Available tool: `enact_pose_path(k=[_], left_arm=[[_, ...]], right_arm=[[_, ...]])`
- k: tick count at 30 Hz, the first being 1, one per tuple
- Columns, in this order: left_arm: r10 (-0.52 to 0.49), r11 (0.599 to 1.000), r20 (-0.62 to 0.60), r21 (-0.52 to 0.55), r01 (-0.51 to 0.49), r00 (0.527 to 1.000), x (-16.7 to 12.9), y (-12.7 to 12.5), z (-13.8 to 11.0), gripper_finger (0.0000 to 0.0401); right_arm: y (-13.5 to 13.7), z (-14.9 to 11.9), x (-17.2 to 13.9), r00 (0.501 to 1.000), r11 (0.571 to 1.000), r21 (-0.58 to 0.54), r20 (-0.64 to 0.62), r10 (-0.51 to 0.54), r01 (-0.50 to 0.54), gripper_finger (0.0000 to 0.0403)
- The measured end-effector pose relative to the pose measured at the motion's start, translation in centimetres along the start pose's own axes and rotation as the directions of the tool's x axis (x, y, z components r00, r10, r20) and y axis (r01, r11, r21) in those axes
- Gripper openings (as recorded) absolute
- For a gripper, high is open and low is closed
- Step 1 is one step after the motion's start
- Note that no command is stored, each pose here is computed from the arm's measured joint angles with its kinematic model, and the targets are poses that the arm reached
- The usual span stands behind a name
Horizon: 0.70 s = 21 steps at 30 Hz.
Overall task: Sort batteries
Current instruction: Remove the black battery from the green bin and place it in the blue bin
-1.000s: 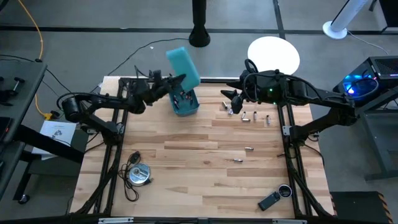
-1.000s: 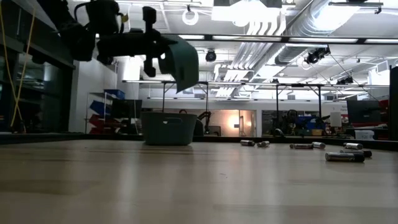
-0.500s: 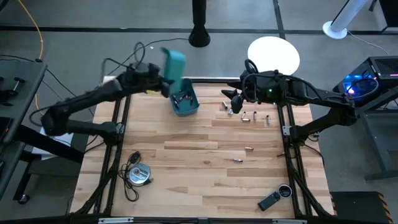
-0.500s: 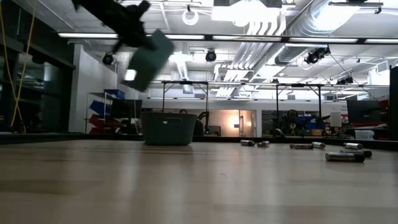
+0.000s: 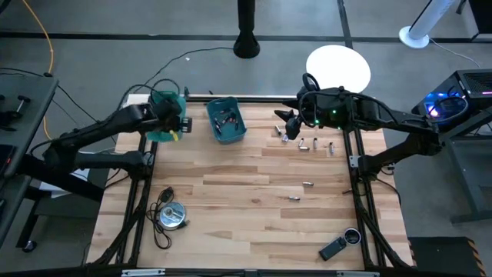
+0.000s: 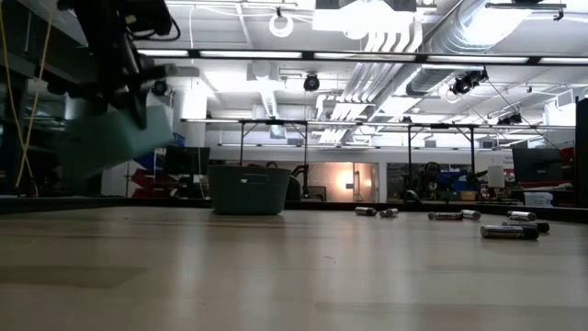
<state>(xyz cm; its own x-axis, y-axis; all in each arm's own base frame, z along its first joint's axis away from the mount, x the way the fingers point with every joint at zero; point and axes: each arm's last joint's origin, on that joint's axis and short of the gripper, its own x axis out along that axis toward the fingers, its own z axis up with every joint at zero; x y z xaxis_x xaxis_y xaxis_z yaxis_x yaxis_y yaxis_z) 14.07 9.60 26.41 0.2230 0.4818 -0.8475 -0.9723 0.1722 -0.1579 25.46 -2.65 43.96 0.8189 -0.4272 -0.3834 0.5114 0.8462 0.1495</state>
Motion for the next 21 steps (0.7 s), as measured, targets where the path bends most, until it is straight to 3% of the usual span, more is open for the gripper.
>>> enact_pose_path(k=[7,12,21], left_arm=[[-0.022,0.999,0.006,-0.05,0.023,1.0,2.6,-1.4,0.2,0.0],[-0.019,1.0,-0.016,-0.021,0.019,1.0,3.3,-1.8,0.2,0.0007],[-0.009,1.0,-0.017,-0.018,0.009,1.0,3.4,-1.8,0.2,0.0074]], right_arm=[[0.0,0.0,0.0,1.0,1.0,-0.019,0.0,0.0,0.0,0.0204],[0.0,0.0,0.0,1.0,1.0,-0.02,-0.004,-0.001,0.001,0.0204],[0.0,0.0,0.0,1.0,1.0,0.009,-0.004,-0.001,0.001,0.0204]])
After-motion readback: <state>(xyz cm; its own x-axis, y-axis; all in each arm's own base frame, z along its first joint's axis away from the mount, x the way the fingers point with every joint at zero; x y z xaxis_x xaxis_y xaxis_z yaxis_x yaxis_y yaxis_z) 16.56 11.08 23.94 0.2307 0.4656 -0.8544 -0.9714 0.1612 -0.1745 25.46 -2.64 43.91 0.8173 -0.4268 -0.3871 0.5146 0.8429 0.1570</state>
